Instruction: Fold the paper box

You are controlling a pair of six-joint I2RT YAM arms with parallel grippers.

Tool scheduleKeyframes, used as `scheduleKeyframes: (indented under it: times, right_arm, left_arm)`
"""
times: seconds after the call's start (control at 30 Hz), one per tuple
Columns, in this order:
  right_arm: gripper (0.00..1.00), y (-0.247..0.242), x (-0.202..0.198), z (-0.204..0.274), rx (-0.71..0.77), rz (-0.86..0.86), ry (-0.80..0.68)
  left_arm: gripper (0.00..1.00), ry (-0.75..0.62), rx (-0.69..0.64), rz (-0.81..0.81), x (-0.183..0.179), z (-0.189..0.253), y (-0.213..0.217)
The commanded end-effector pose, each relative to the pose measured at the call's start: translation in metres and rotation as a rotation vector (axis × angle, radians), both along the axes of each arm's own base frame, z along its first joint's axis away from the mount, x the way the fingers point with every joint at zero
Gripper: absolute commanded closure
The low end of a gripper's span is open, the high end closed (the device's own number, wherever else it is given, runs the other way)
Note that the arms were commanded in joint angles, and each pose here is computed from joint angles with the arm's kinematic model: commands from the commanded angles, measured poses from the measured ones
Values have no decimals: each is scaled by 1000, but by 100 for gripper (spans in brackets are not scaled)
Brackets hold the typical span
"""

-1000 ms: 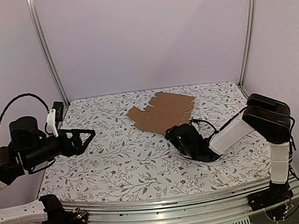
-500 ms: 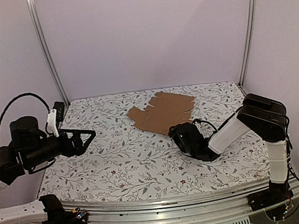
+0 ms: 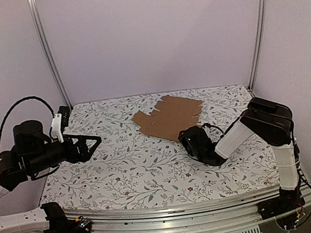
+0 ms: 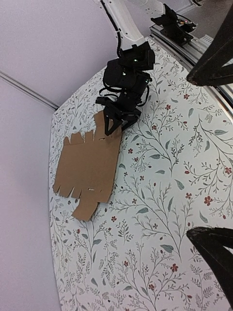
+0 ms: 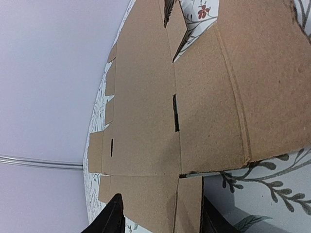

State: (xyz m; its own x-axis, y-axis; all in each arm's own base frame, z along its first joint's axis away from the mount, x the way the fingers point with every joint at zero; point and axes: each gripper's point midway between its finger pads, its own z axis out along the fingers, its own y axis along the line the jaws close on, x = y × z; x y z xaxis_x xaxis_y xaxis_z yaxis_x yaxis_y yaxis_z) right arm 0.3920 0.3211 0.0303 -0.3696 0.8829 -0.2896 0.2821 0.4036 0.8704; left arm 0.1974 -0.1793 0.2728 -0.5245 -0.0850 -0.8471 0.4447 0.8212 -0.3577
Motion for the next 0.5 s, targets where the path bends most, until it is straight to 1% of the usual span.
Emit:
scheduleKeyframes:
  times: [0.0, 0.2, 0.3, 0.4, 0.47]
  right_arm:
    - [54, -23, -8, -51, -115, -15, 114]
    - [60, -24, -3, -50, -124, -11, 98]
    - [66, -22, -2, -50, -125, -6, 96]
    - [75, -21, -2, -50, -126, 0, 95]
    - [84, -21, -1, -50, -126, 6, 96]
  left_arm:
    - [0, -1, 26, -1, 0, 0, 1]
    - [0, 2, 36, -3, 1, -2, 0]
    - [0, 3, 37, -4, 1, -2, 0]
    - [1, 4, 42, -4, 2, -4, 0]
    - [1, 4, 44, -3, 2, -3, 0]
